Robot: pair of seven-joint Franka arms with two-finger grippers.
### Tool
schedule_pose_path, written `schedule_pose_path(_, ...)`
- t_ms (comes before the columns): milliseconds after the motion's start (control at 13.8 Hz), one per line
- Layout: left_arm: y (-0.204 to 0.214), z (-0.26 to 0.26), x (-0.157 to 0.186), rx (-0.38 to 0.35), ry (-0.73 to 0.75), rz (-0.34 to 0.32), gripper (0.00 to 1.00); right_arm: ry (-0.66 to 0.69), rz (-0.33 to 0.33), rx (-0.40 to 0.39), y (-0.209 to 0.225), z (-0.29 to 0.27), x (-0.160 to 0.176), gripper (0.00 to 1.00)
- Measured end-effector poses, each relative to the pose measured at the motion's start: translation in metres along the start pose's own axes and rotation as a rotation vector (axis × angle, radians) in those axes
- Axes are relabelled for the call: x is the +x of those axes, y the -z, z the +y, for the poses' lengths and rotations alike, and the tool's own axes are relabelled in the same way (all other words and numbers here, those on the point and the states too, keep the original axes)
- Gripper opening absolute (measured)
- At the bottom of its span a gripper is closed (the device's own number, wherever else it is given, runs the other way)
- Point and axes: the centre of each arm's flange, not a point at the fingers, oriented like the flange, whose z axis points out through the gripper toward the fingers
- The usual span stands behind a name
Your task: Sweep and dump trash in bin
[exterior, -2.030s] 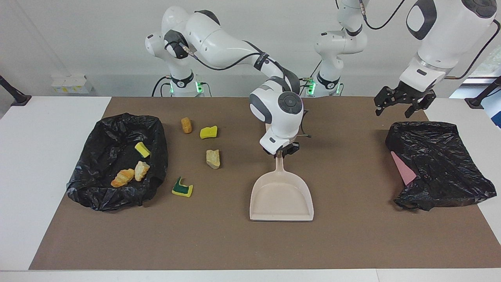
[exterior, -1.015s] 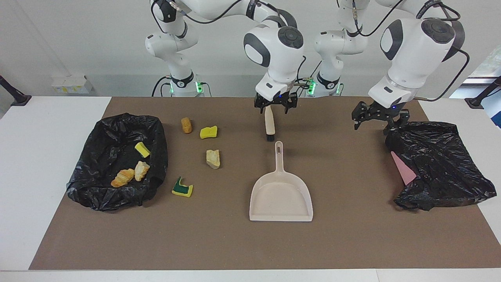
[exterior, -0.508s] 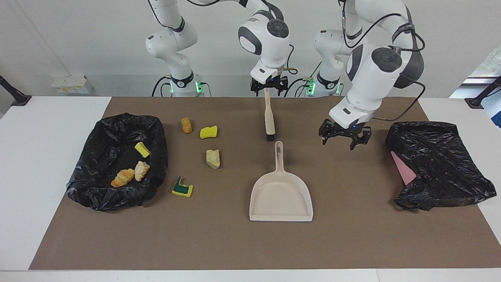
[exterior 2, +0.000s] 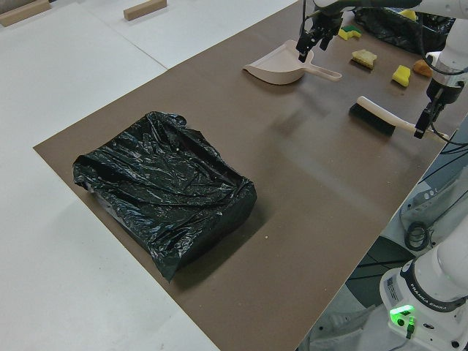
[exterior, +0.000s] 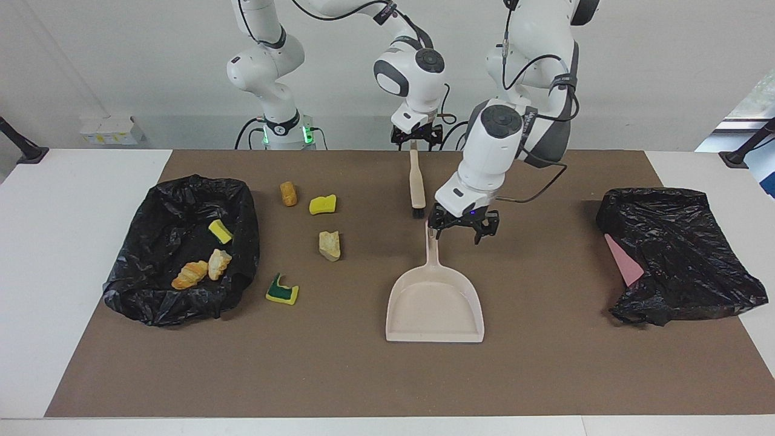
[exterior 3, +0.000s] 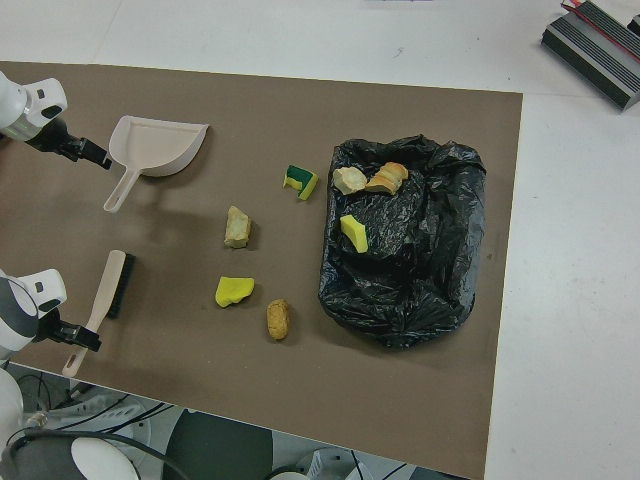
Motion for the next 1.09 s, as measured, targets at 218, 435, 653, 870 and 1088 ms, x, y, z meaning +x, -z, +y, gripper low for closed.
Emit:
schedule_pose_path(218,-0.022,0.018,-0.009,0.001,-0.011,-0.014,1.00,-0.035,-0.026,0.031,-0.001,0.001,0.003,0.86)
schedule_pose_path(435,-0.035,0.019,-0.011,-0.001,-0.009,-0.011,1.00,-0.046,-0.031,0.036,-0.004,0.004,0.004,0.66)
schedule_pose_path(653,-0.053,0.024,-0.011,-0.004,-0.005,-0.010,0.96,-0.047,-0.033,0.032,-0.006,0.005,0.004,0.50)
schedule_pose_path(870,-0.054,0.021,-0.007,0.002,-0.006,0.013,0.59,-0.050,-0.034,0.032,-0.006,0.004,0.002,0.26)
schedule_pose_path(1088,-0.053,0.012,-0.001,0.017,-0.010,0.044,0.31,-0.075,-0.032,0.033,-0.005,0.004,0.001,0.26)
